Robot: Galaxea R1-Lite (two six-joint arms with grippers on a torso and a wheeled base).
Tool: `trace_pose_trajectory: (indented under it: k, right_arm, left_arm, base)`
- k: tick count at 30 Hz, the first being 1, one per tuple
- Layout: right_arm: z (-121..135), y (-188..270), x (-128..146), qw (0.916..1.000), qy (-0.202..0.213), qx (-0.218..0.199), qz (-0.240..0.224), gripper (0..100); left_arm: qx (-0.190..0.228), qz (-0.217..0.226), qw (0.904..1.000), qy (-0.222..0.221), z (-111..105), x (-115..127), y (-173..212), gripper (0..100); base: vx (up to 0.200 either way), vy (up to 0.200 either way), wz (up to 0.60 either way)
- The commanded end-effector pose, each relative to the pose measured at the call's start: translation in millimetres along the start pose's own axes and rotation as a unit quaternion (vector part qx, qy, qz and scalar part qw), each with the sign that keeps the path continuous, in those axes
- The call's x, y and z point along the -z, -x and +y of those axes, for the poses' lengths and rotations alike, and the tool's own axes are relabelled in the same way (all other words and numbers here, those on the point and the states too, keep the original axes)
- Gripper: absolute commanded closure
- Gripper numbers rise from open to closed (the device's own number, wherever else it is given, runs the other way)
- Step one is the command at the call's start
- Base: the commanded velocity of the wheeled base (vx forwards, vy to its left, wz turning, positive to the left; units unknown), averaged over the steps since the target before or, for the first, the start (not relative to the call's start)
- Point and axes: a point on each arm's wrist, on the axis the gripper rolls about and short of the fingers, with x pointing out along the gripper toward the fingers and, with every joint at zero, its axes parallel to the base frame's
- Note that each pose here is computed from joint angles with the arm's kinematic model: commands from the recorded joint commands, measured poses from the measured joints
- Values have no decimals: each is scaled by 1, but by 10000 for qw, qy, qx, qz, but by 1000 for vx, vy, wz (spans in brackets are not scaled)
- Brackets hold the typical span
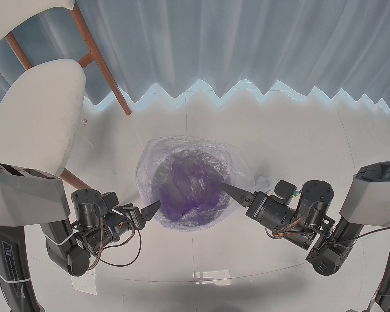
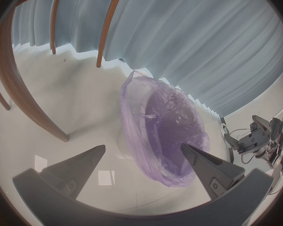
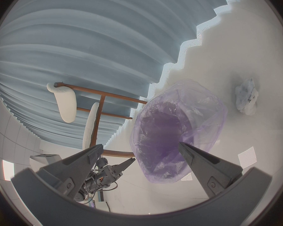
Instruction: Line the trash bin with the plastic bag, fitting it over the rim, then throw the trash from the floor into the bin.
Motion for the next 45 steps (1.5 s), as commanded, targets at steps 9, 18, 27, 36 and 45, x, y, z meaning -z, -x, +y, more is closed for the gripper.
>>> trace_pose_trajectory:
  k: [9,18,27,36,45]
  right_arm:
    - [0,-1,1,10000,6,-34,-14,0]
    - [-2,-1,3,10000,8,-11,17,0]
    - [-4,-2,5,10000,1,17,42,0]
    - [-9,-4,8,9999,-5,83,93,0]
    - [-11,-5,10,9999,42,111,119,0]
  left_arm:
    - [-64,150,9998,109,6,12,-10,100]
    - [-111,94,9998,124,10,10,-12,100]
    - [-361,262,9988,182,30,27,-28,100]
    - [-497,339,9979,237,44,39,-41,100]
    - [-594,379,9972,259,51,47,-48,100]
  base:
    - [0,0,0]
    - [0,0,0]
    - [0,0,0]
    - [0,0,0]
    - [0,0,0]
